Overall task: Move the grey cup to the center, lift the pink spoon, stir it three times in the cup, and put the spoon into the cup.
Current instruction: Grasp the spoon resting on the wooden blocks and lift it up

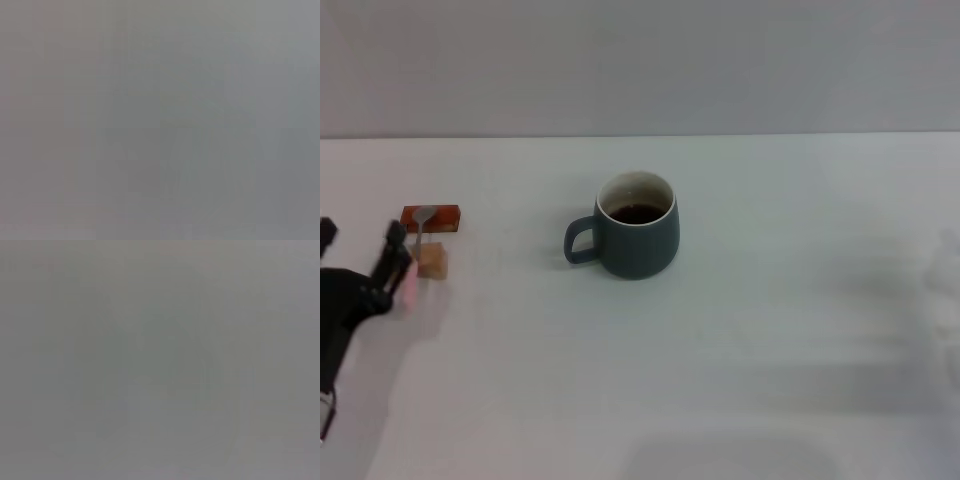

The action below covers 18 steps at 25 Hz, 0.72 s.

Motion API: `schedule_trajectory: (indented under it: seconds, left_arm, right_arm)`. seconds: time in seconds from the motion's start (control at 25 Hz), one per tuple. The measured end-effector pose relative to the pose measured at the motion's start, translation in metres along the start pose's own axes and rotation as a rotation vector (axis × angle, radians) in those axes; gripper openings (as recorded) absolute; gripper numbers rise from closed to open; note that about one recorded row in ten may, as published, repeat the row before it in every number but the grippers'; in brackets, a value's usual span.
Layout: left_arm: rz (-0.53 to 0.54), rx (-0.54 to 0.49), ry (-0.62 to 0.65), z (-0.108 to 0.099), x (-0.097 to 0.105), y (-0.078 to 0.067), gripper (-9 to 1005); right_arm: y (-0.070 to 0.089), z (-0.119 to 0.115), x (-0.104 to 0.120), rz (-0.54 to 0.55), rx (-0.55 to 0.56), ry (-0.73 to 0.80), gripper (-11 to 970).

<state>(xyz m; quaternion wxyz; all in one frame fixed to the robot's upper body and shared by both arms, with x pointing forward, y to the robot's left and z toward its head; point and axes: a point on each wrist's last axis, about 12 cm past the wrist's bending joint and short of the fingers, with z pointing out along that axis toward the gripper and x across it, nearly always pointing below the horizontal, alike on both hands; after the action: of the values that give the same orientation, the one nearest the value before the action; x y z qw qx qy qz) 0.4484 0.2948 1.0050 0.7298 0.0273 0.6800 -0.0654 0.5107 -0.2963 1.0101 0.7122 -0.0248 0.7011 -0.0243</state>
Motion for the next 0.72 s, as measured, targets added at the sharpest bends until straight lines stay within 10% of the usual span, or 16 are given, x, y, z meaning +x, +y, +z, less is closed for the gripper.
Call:
schedule_trajectory:
  seconds: [0.72]
  left_arm:
    - [0.038, 0.007, 0.203, -0.001, 0.024, -0.011, 755]
  right_arm:
    - [-0.003, -0.002, 0.002, -0.005, 0.005, 0.015, -1]
